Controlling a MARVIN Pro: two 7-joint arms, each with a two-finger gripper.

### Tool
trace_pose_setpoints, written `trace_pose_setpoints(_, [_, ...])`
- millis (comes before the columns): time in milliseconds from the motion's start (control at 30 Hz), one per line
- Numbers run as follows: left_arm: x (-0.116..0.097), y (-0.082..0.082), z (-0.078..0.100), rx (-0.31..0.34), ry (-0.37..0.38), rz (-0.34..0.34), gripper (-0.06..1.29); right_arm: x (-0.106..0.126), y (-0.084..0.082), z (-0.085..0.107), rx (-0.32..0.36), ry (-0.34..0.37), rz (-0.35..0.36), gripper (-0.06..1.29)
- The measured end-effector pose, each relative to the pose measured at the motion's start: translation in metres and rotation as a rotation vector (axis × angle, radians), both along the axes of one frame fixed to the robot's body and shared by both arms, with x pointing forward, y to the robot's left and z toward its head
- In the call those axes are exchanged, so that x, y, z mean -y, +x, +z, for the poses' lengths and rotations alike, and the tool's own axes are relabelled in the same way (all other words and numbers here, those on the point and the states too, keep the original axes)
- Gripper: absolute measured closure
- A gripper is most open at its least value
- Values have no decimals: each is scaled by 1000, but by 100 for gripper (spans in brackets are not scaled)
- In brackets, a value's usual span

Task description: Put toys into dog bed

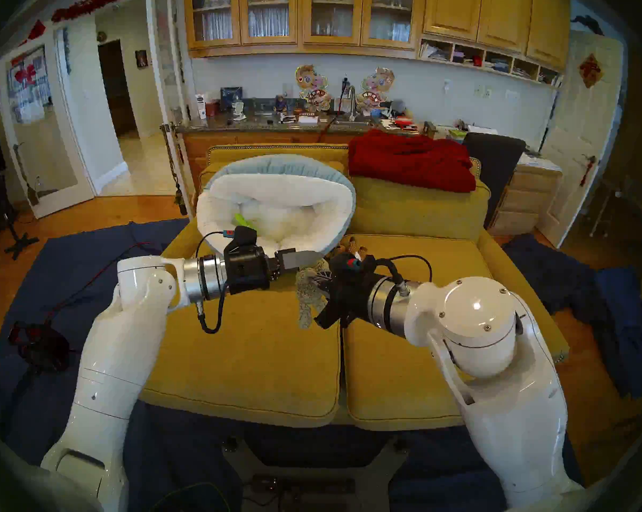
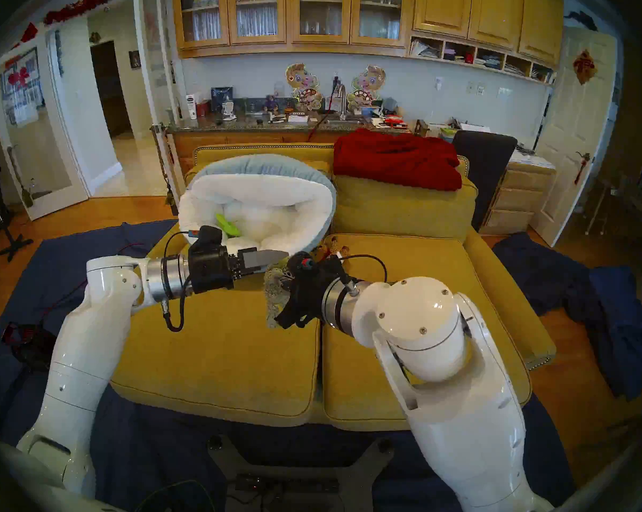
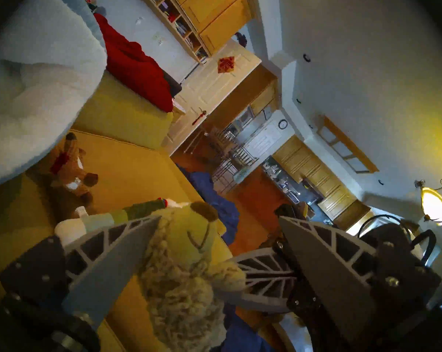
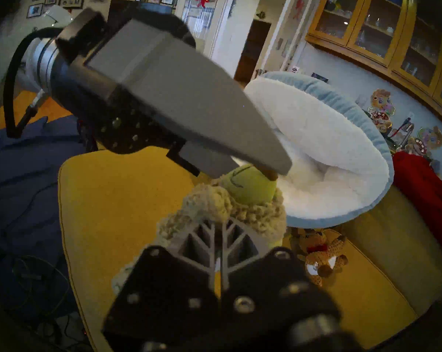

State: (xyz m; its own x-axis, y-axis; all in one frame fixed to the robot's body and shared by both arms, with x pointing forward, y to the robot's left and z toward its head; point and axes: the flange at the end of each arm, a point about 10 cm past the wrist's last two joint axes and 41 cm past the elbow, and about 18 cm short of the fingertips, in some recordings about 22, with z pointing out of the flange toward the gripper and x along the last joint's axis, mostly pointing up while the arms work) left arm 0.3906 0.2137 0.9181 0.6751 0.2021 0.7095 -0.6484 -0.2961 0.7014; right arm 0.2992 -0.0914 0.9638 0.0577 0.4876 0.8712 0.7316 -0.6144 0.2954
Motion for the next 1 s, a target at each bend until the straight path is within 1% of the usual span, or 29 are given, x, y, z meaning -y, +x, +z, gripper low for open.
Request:
trace_pose_setpoints(233, [-4, 0, -7, -21, 23, 2, 0, 1, -3, 3, 10, 5, -2, 127])
trace_pose_setpoints(500, [-10, 0, -11, -33, 37, 9, 0, 1, -4, 5, 15, 7, -2, 127])
trace_pose_setpoints(1000, [-12, 3, -20, -42, 36, 16, 0, 1, -4, 4, 15, 2, -7, 127])
